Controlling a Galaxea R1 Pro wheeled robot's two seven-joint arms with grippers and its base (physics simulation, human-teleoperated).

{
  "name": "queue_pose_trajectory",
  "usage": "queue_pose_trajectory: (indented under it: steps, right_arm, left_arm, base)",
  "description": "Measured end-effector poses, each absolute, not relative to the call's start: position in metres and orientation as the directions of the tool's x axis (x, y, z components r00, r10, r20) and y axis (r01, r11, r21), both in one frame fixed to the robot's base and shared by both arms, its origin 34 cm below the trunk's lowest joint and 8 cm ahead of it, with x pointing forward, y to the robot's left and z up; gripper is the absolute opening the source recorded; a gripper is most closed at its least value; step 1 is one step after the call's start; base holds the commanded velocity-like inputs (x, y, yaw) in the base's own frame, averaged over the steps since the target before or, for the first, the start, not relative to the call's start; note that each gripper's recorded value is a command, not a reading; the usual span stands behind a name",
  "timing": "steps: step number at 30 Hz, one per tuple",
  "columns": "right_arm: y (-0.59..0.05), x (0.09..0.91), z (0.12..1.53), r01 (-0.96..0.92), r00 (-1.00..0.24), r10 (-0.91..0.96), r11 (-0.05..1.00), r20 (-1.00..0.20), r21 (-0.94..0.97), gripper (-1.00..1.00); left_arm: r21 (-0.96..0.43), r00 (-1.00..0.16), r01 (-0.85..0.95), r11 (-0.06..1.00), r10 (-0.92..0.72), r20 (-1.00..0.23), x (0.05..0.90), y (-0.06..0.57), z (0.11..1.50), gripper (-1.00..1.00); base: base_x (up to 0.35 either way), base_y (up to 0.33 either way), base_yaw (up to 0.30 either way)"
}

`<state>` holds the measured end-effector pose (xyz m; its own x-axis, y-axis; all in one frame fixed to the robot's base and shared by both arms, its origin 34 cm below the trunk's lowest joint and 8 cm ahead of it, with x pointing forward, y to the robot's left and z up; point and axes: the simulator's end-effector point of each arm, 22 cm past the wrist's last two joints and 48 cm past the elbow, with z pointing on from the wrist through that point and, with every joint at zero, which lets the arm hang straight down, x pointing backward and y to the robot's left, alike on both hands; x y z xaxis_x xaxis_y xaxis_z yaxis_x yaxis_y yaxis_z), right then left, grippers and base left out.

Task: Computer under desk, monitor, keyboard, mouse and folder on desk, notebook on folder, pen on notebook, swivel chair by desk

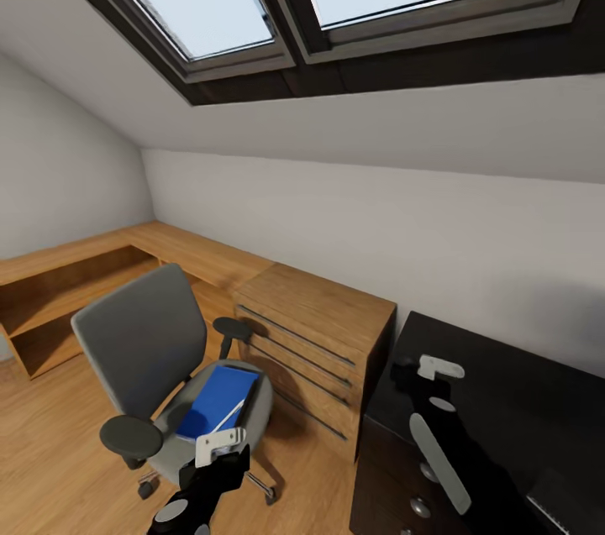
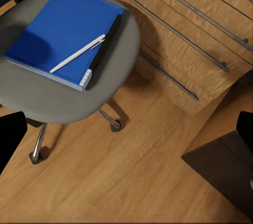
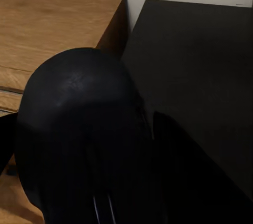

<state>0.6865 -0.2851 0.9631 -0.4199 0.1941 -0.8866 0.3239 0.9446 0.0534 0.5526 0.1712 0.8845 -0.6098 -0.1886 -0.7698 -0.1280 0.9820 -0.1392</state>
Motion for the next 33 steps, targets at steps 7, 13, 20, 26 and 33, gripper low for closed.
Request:
queue_pose_trajectory:
  steps: [7, 13, 20, 26, 33]
  right_arm:
    - [-0.279, 0.674, 0.983, 0.312, -0.386, 0.206, 0.947, -0.899, 0.083, -1.00]
    - [-0.277, 0.667, 0.988, 0.309, -0.386, 0.207, 0.947, -0.899, 0.085, -1.00]
    - [-0.276, 0.662, 0.993, 0.308, -0.384, 0.211, 0.947, -0.899, 0.091, -1.00]
    - [-0.275, 0.660, 0.997, 0.308, -0.385, 0.212, 0.947, -0.898, 0.091, -1.00]
    - [-0.277, 0.658, 0.999, 0.313, -0.389, 0.217, 0.945, -0.895, 0.093, -1.00]
  left_arm:
    - [-0.021, -0.782, -0.153, 0.988, -0.134, -0.609, 0.478, 0.191, 0.754, 1.00]
    - [0.017, -0.796, -0.170, 0.985, -0.127, -0.593, 0.453, 0.209, 0.729, 1.00]
    - [0.038, -0.761, -0.198, 0.979, -0.130, -0.636, 0.441, 0.230, 0.721, 1.00]
    - [0.048, -0.776, -0.197, 0.979, -0.126, -0.618, 0.431, 0.232, 0.719, 1.00]
    - [0.051, -0.780, -0.197, 0.979, -0.125, -0.613, 0.426, 0.232, 0.722, 1.00]
  base:
    - [0.000, 0.000, -0.125]
    - [0.000, 0.000, -0.026]
    - [0.000, 0.000, -0.055]
    - [0.000, 0.000, -0.242]
    - [0.000, 0.000, -0.286]
